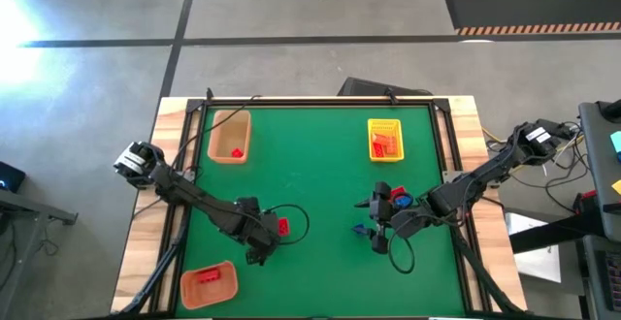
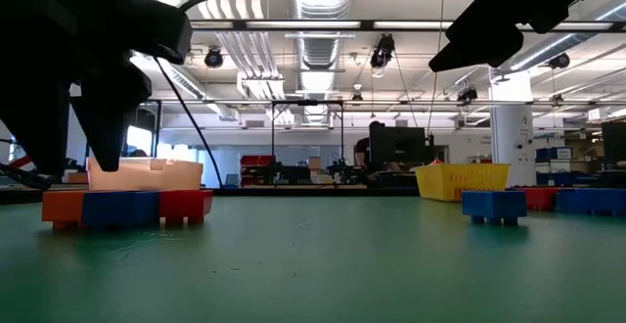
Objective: Sort & place blocks by color
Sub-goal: Put the orange game piece into the yellow bin
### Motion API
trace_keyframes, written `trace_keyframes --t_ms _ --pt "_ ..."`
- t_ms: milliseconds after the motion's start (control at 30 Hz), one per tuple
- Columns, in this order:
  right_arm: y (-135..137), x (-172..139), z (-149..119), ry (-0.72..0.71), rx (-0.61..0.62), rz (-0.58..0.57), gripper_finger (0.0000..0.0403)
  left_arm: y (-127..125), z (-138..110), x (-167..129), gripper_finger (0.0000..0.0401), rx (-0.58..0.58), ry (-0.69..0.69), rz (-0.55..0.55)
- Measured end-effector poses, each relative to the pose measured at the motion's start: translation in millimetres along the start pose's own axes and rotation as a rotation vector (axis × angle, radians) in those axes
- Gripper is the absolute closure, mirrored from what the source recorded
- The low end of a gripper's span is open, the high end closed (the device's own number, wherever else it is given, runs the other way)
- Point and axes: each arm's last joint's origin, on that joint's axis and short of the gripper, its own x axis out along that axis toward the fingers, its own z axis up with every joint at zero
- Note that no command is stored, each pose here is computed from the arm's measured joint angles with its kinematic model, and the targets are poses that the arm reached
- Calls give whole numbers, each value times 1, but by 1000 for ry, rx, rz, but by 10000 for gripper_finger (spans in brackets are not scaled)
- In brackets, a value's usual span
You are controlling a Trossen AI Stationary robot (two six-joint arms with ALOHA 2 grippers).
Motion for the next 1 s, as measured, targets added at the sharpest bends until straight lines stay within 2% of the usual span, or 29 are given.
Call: trace_keyframes --t_ms 300,800,900,1000 --pt "0 0 0 0 0 0 101 -5 4 2 19 67 -68 -42" --pt "0 0 0 1 0 0 101 9 -10 31 21 48 -61 -9" --pt "0 0 0 1 -1 0 101 9 -10 35 35 46 -79 -22" --pt "0 0 0 1 -15 0 101 9 -10 34 69 49 -89 -7"
